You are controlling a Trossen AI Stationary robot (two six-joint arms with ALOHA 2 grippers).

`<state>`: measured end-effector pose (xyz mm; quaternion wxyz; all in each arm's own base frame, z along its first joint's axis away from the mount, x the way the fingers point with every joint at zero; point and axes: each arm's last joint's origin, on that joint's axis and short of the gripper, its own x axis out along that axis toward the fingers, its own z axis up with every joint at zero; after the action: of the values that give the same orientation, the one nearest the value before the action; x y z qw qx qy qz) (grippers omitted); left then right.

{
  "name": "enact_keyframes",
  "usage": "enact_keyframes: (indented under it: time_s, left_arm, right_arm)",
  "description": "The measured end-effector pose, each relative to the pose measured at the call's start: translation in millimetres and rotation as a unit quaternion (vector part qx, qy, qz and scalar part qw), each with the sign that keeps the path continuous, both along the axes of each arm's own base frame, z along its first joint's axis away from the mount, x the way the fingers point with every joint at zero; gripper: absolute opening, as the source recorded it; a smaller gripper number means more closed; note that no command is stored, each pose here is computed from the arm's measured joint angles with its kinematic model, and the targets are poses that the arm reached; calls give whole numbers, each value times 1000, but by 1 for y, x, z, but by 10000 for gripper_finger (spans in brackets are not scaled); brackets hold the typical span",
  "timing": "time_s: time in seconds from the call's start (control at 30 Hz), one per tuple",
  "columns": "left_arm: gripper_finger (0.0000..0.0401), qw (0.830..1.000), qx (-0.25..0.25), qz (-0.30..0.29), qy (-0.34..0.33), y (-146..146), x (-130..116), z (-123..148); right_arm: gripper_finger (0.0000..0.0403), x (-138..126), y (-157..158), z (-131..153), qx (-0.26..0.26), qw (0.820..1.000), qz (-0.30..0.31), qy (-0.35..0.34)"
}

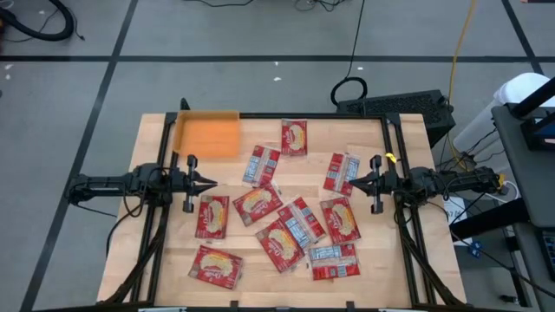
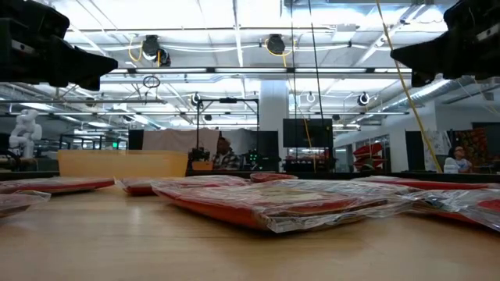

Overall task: Sort popcorn bags into baskets
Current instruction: Put the red popcorn bag into the orange bin

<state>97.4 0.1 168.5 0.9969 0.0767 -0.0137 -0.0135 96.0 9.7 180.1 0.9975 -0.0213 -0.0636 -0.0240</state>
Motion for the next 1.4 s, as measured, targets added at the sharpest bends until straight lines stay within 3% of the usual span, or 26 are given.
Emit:
enact_keyframes:
  time_s: [0.1, 0.2, 0.37, 0.53, 0.83, 1.1, 1.23, 1.4]
  left_arm:
    - [33, 1000, 0, 0, 0, 0, 0, 0]
    - [33, 1000, 0, 0, 0, 0, 0, 0]
    - [33, 1000, 0, 0, 0, 0, 0, 0]
    - [33, 1000, 0, 0, 0, 0, 0, 0]
    - [33, 1000, 0, 0, -5, 0, 0, 1]
    - [33, 1000, 0, 0, -5, 0, 0, 1]
    - [33, 1000, 0, 0, -5, 0, 0, 1]
    - [33, 1000, 0, 0, -5, 0, 0, 1]
  right_arm:
    - [0, -1, 0, 8, 1, 999, 10, -37]
    - [0, 0, 1, 4, -9, 1000, 13, -11]
    - [0, -2, 1, 41, -7, 999, 12, -38]
    - [0, 5, 2, 79, 4, 1000, 15, -23]
    - [0, 49, 7, 136, 37, 990, -18, 135]
    - [0, 94, 14, 145, 88, 940, -70, 321]
    - [9, 111, 17, 124, 107, 900, -85, 413]
    - [54, 131, 20, 91, 128, 845, -78, 513]
